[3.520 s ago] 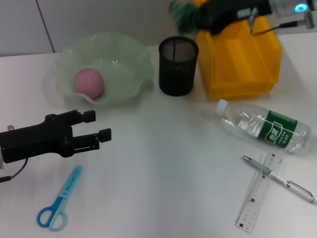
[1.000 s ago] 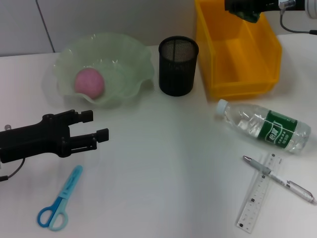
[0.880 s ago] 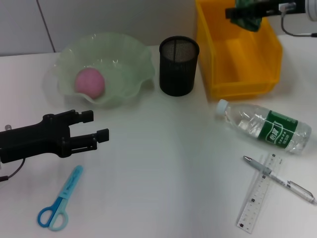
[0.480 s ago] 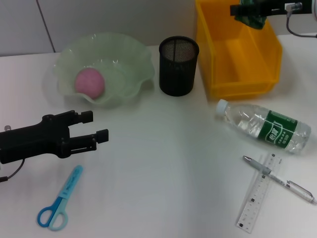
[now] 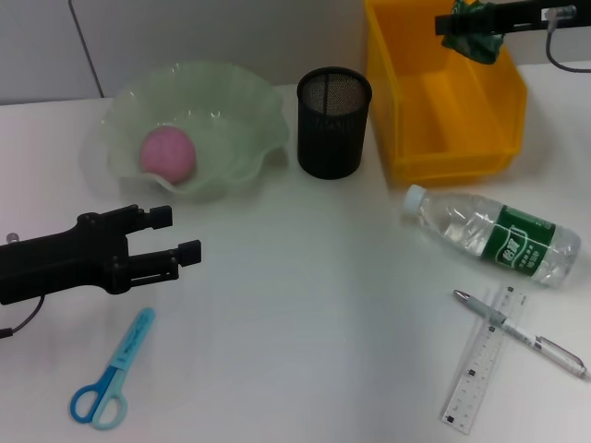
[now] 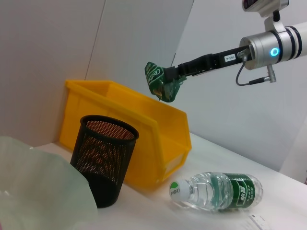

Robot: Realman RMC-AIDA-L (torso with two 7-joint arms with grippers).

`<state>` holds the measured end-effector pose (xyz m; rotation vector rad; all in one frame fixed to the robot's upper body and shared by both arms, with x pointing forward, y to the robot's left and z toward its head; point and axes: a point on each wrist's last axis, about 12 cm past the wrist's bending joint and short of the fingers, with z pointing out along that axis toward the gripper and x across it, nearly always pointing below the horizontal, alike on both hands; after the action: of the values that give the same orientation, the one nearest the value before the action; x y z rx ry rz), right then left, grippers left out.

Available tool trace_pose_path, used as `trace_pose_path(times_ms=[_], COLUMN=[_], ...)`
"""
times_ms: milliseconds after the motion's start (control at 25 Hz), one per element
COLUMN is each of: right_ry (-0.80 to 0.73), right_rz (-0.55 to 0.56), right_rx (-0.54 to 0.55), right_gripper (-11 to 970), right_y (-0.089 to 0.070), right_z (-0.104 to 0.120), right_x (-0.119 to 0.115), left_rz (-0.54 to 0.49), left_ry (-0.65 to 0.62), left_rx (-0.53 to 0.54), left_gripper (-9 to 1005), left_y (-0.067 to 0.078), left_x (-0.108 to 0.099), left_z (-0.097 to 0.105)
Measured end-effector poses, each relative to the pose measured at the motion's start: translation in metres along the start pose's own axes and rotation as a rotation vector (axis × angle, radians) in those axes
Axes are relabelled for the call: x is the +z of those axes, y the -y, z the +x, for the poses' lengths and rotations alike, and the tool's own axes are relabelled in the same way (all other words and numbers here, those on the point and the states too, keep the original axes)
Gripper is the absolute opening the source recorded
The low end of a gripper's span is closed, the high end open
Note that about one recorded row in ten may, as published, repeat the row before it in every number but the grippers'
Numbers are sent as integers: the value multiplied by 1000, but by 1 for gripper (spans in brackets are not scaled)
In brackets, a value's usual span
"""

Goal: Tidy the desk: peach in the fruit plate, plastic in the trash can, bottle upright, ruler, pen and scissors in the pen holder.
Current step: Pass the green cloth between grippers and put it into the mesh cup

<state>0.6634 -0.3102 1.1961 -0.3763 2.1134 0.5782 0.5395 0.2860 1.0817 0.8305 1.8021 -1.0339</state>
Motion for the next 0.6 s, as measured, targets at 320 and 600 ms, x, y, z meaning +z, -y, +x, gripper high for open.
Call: trace_pose_path(times_ms=[320, 600], right_ry=[-20, 25], right_rz=[44, -15], right_rx=[-7, 16], right_gripper=[737, 736], right_y=[7, 9], right_z=[5, 4], right_x=[-3, -7], left_rz=[1, 3], left_ry=[0, -1], left_rx=[5, 9], left_gripper=[752, 750], left_y=[0, -1], left_x=[0, 0], left_z=[-1, -3])
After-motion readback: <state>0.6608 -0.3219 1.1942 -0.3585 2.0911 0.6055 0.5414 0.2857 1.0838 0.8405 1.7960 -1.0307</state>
